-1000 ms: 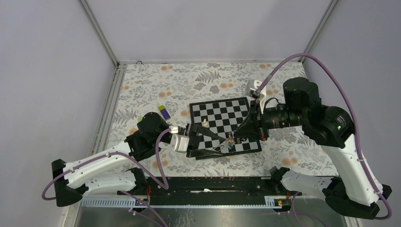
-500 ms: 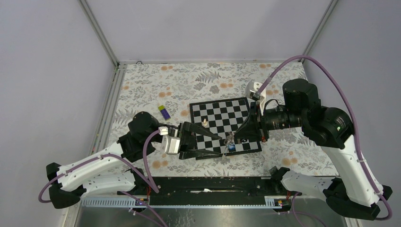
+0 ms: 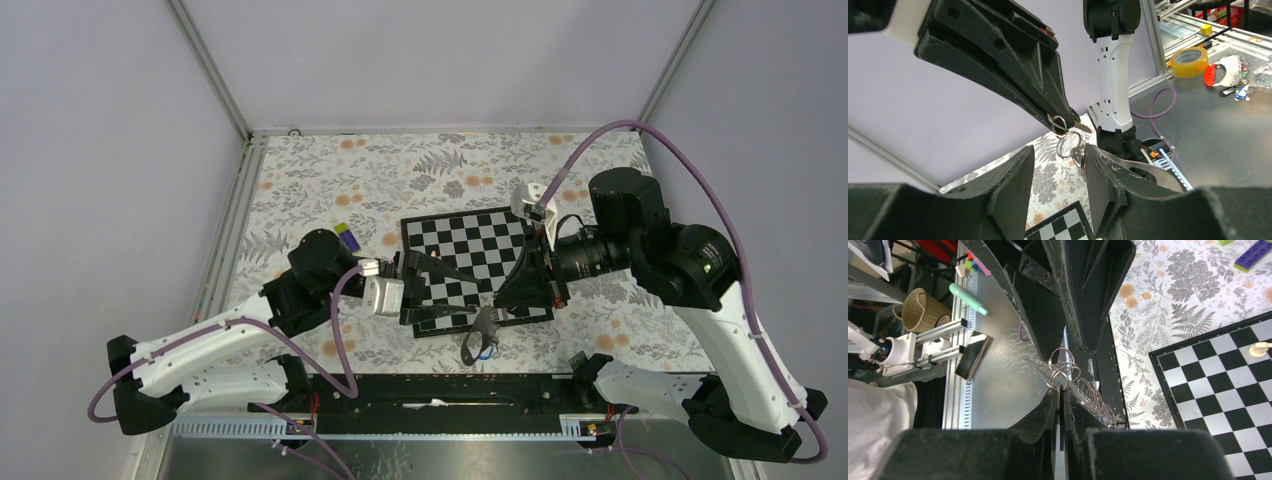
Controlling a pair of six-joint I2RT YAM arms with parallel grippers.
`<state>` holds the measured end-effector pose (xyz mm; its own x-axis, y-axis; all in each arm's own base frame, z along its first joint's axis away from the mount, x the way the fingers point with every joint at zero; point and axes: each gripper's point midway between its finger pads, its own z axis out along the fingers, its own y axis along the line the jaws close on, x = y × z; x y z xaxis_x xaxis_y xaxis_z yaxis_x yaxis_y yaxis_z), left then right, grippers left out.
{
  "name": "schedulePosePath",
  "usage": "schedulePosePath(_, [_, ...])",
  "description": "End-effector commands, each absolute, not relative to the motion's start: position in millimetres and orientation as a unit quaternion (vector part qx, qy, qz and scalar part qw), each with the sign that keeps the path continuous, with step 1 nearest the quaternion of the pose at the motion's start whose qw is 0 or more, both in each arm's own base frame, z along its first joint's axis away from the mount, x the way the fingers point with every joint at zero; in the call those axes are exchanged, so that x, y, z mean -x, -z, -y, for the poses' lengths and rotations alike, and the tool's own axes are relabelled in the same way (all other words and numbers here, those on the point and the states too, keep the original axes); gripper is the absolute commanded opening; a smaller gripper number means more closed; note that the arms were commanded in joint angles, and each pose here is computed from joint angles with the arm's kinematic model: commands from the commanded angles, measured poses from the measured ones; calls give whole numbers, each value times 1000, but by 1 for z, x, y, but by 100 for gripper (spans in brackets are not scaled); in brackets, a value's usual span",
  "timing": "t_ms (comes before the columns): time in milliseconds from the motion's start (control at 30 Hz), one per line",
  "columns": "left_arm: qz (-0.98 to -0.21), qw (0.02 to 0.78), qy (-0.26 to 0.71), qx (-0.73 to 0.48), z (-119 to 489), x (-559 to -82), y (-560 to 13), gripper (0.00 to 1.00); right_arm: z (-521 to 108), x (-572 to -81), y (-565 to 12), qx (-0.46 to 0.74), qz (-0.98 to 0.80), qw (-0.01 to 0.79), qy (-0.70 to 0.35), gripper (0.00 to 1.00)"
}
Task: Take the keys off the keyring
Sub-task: Remove the key from the keyring.
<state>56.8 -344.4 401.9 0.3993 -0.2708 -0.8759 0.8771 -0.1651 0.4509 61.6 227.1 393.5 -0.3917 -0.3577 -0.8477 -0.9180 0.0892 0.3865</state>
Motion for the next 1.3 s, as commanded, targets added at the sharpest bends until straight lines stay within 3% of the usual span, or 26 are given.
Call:
schedulePosePath(0, [-220,635,467,-575,338,-58,-440,47,-229,-52,-393,483,-662,268,-506,0])
schedulePosePath(1033, [-210,584,500,-604,350,-47,-425,47,-230,-48,-396,487,-653,264,-517,2])
schedulePosePath(1267, [-211,575,502,-611,353,-46,-422,34,-229,-48,-396,486,-654,266,-516,3])
